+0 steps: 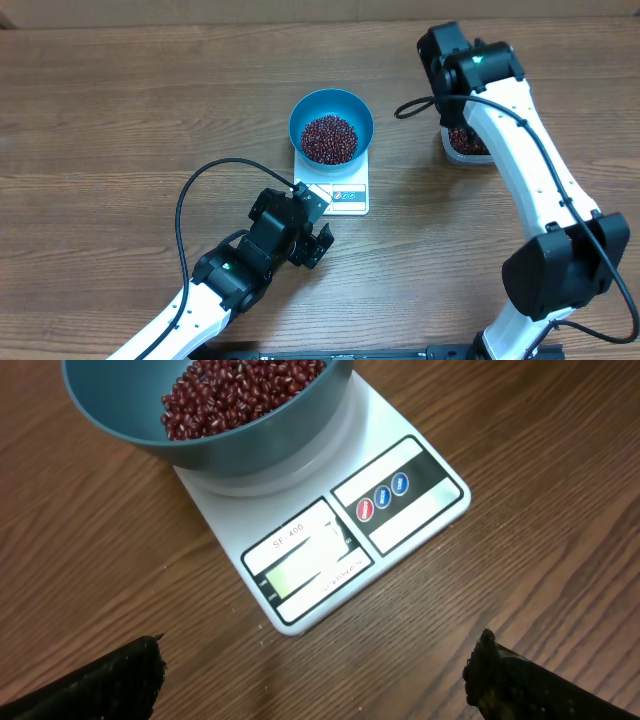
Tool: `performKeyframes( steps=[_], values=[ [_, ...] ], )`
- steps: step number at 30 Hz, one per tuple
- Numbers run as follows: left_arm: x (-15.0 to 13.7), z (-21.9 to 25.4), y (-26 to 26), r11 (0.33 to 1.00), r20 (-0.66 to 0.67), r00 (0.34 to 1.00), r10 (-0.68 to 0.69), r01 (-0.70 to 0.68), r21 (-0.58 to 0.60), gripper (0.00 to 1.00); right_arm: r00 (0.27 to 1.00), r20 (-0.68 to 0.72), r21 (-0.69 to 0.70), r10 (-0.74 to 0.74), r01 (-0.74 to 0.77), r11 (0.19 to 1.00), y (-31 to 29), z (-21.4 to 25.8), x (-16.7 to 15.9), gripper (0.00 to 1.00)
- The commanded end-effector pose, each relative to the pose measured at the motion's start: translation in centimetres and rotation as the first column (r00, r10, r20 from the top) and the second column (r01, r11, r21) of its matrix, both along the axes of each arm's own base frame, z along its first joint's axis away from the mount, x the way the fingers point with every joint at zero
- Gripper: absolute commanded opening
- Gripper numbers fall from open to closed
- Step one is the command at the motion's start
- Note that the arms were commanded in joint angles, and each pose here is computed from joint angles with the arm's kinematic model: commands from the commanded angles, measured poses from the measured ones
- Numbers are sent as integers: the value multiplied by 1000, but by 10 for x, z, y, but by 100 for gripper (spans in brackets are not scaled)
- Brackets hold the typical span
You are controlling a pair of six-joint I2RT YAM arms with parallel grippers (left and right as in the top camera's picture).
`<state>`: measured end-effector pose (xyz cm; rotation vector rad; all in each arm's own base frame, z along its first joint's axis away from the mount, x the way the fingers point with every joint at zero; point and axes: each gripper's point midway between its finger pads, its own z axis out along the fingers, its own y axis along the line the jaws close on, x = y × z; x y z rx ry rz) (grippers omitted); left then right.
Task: Scoop item into bowl and weigh 150g on scale
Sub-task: 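Move the empty scoop with the right gripper back over the bean tub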
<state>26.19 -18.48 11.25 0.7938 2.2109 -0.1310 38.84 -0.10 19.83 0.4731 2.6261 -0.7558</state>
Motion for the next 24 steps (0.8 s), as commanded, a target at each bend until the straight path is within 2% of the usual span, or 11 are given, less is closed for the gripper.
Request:
performKeyframes(
  steps=[1, 13, 17, 24],
  values=[
    [0, 0, 2, 1000, 6, 1000, -4, 4, 4, 99, 1000, -8, 0, -6, 6, 1000, -2, -11, -6, 4],
    [0, 0, 2, 1000, 6, 1000, -4, 4, 5, 99, 1000, -17, 7, 6, -6, 1000, 0, -36, -5, 4],
    [0, 0, 2, 1000, 6, 1000, -4, 4, 5, 100, 997, -55, 75, 52, -47, 996, 11, -44, -6, 4],
    [0, 0, 2, 1000, 6, 1000, -4, 4, 5, 99, 996, -90, 161, 21, -7, 987, 5, -52, -12, 4]
  ],
)
